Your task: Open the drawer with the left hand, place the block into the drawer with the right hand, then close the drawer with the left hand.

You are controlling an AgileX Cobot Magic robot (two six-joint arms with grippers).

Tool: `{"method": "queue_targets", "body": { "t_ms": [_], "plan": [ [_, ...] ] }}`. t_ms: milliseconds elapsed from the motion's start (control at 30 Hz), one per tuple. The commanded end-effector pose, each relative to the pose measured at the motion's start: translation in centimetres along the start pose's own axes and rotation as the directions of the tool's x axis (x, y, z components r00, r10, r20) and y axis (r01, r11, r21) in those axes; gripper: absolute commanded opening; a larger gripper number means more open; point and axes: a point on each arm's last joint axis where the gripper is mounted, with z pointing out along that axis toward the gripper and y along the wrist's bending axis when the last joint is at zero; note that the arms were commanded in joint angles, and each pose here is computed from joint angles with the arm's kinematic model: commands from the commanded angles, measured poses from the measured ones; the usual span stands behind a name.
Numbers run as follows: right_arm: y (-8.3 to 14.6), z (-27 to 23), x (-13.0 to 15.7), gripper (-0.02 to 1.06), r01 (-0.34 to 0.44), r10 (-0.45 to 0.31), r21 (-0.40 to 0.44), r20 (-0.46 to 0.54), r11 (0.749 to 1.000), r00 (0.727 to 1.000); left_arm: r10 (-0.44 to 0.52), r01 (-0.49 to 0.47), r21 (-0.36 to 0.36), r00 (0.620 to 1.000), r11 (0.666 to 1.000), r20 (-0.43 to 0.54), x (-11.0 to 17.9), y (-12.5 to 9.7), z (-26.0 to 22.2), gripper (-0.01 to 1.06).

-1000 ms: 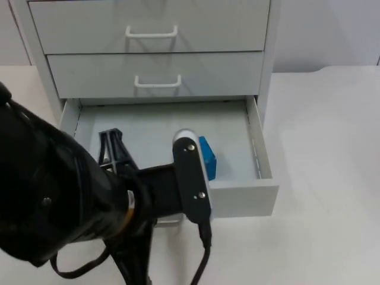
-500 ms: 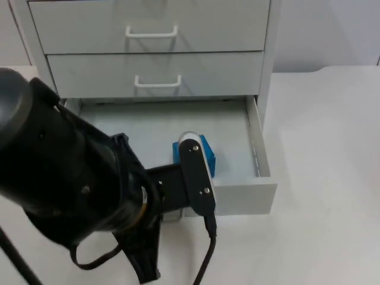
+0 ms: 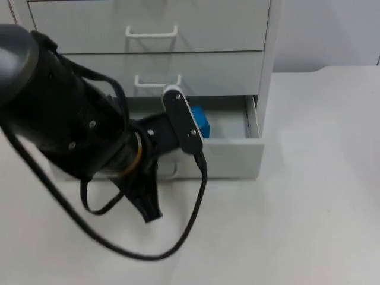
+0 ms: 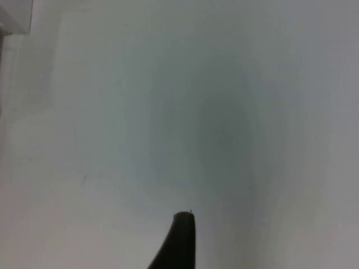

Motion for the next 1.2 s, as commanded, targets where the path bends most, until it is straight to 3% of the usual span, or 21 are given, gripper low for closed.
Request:
{"method": "queue_targets", "body": {
  "t_ms": [0, 533, 733, 933, 1167],
  "plan": [
    [-0.2, -0.1, 0.0, 0.78, -0.007, 0.007, 0.003, 0.015, 1.000, 1.000, -0.031, 0.031, -0.059, 0.999, 0.998, -0.011, -0.3, 1.7, 1.0, 0.00],
    [-0.1, 0.0, -0.1, 0.78, -0.007, 0.007, 0.001, 0.034, 1.000, 0.999, -0.153, 0.150, -0.147, 0.988, 0.978, -0.004, -1.1, 6.7, 5.3, 0.00],
    [-0.1, 0.0, -0.2, 0.78, -0.008, 0.008, -0.001, 0.038, 1.000, 0.999, -0.178, 0.173, -0.183, 0.984, 0.968, -0.009, -1.1, 7.2, 5.4, 0.00],
    [-0.1, 0.0, -0.2, 0.78, -0.007, 0.007, 0.000, 0.040, 1.000, 0.999, -0.160, 0.154, -0.174, 0.987, 0.973, -0.024, -0.8, 6.4, 4.9, 0.00],
    [-0.1, 0.0, -0.2, 0.78, -0.005, 0.005, 0.001, 0.041, 1.000, 0.999, -0.125, 0.125, -0.091, 0.992, 0.988, -0.002, -1.0, 2.4, 0.0, 0.00]
  ]
}}
